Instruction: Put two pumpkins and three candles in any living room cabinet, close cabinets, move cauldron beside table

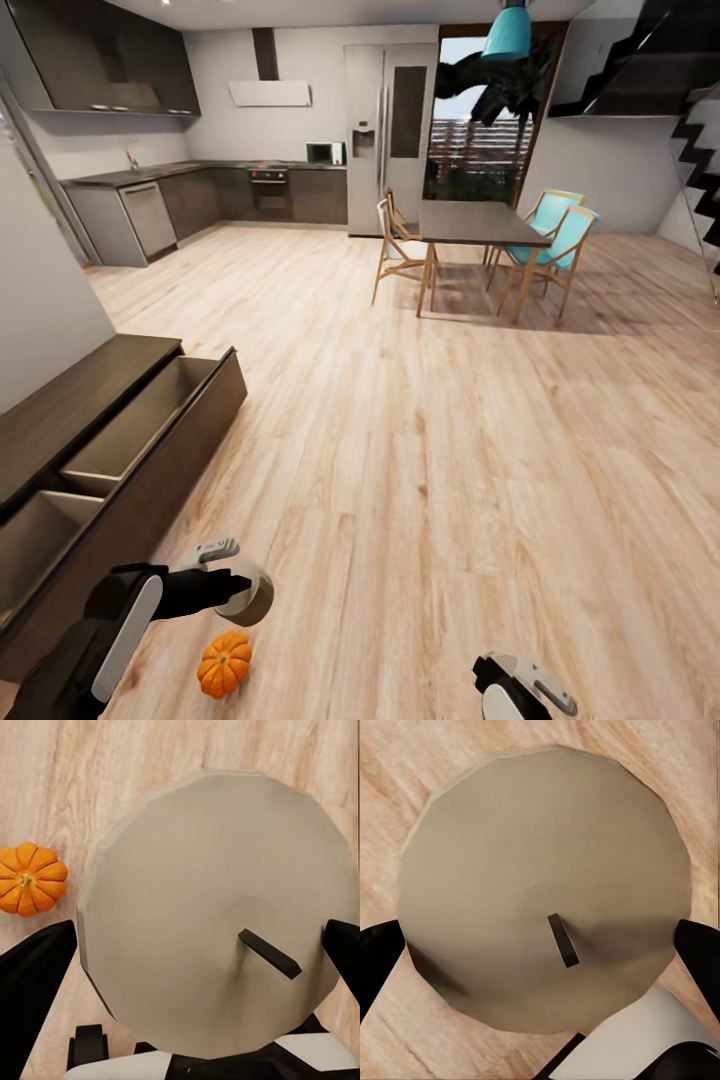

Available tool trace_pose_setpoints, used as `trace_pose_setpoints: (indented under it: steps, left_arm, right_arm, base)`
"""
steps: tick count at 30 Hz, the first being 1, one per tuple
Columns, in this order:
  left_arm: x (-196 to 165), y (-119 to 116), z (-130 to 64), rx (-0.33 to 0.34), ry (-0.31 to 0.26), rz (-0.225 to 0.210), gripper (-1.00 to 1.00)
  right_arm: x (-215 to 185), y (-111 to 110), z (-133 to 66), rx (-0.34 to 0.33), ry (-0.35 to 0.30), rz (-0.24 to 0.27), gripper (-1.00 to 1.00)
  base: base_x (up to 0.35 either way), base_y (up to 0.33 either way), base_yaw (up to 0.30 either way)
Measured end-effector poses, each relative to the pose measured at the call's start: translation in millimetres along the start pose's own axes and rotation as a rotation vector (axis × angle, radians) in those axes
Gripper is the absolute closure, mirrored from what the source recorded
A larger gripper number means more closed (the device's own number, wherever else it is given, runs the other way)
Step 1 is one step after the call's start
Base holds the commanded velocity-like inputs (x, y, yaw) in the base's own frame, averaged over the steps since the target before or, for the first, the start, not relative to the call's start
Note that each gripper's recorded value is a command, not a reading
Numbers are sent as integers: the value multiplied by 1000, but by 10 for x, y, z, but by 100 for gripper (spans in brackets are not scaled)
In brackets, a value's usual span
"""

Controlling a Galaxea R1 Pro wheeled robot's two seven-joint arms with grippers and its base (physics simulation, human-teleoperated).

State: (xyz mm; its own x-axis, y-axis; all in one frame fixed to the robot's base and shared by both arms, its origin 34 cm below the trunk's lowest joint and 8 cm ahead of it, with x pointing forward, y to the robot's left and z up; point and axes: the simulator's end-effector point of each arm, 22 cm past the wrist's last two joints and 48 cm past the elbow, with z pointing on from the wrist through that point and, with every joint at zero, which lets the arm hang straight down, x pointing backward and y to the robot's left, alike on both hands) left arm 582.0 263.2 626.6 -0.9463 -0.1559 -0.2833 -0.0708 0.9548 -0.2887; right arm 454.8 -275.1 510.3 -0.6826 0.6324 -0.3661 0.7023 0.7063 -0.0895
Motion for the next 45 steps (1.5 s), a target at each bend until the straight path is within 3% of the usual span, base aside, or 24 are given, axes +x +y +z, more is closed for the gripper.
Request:
trace_pose_setpoints:
  steps: [9,45]
  left_arm:
    - [-25,-7,-30,-2,-8,4,100]
    - [-189,-84,-207,7,-65,19,100]
  right_arm:
    - [-3,55,-37,-11,-3,5,100]
    - [-165,186,-182,-52,-46,10,100]
  base:
    - [106,-12,-189]
    - [275,-172,5]
